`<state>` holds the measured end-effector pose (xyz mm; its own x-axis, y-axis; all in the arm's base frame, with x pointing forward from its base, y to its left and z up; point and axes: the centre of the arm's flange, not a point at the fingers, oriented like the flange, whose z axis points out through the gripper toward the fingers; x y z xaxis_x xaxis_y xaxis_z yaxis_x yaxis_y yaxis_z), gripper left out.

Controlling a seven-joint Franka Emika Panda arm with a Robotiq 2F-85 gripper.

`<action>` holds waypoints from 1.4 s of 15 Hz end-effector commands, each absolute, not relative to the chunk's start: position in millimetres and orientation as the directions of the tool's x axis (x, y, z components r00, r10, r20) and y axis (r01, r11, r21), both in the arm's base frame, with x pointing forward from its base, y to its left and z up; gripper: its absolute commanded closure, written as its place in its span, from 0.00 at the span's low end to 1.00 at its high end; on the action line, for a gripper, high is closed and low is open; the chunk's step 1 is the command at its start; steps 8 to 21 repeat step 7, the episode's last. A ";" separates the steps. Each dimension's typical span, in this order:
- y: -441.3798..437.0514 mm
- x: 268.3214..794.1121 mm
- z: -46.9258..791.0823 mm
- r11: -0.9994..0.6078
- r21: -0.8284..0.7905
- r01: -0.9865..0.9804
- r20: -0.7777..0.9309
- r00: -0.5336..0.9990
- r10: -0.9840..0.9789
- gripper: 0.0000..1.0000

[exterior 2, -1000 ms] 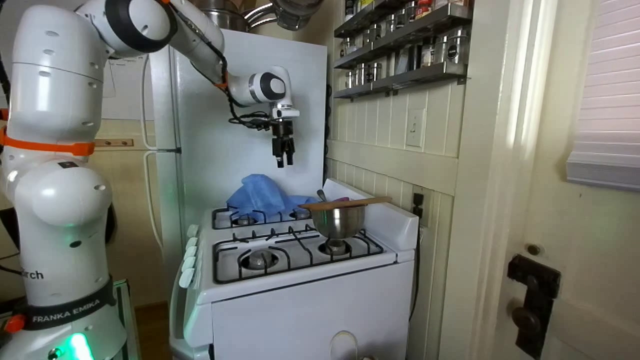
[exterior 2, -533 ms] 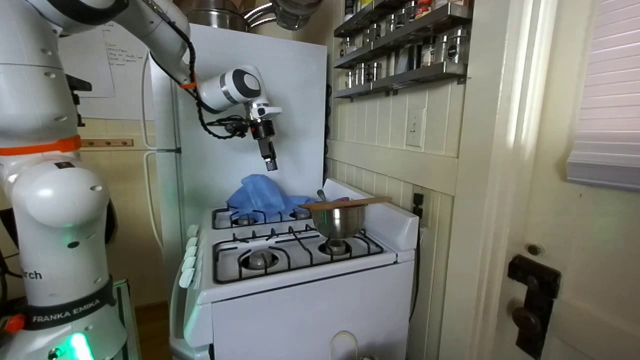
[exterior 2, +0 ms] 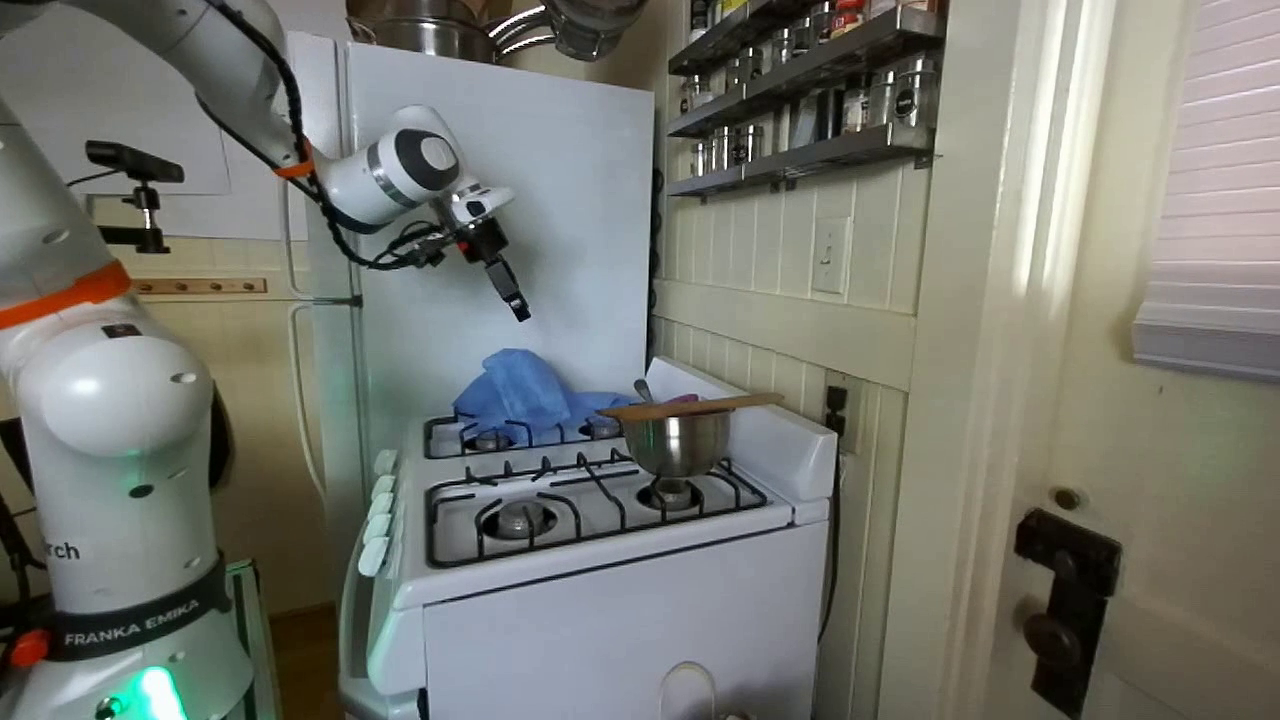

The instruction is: Use the blue fabric to wipe the stove.

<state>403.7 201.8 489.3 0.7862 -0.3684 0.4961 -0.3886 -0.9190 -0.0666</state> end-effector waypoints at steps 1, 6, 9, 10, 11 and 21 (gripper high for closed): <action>188.2 350.5 501.9 -0.892 -0.187 -0.411 0.445 0.774 -0.450 0.00; 188.4 351.3 509.5 -0.856 -0.250 -0.453 0.412 0.750 -0.517 0.00; 185.5 345.7 511.1 -0.850 -0.262 -0.457 0.412 0.744 -0.526 0.00; 185.5 345.7 511.1 -0.850 -0.262 -0.457 0.412 0.744 -0.526 0.00; 185.5 345.7 511.1 -0.850 -0.262 -0.457 0.412 0.744 -0.526 0.00; 185.5 345.7 511.1 -0.850 -0.262 -0.457 0.412 0.744 -0.526 0.00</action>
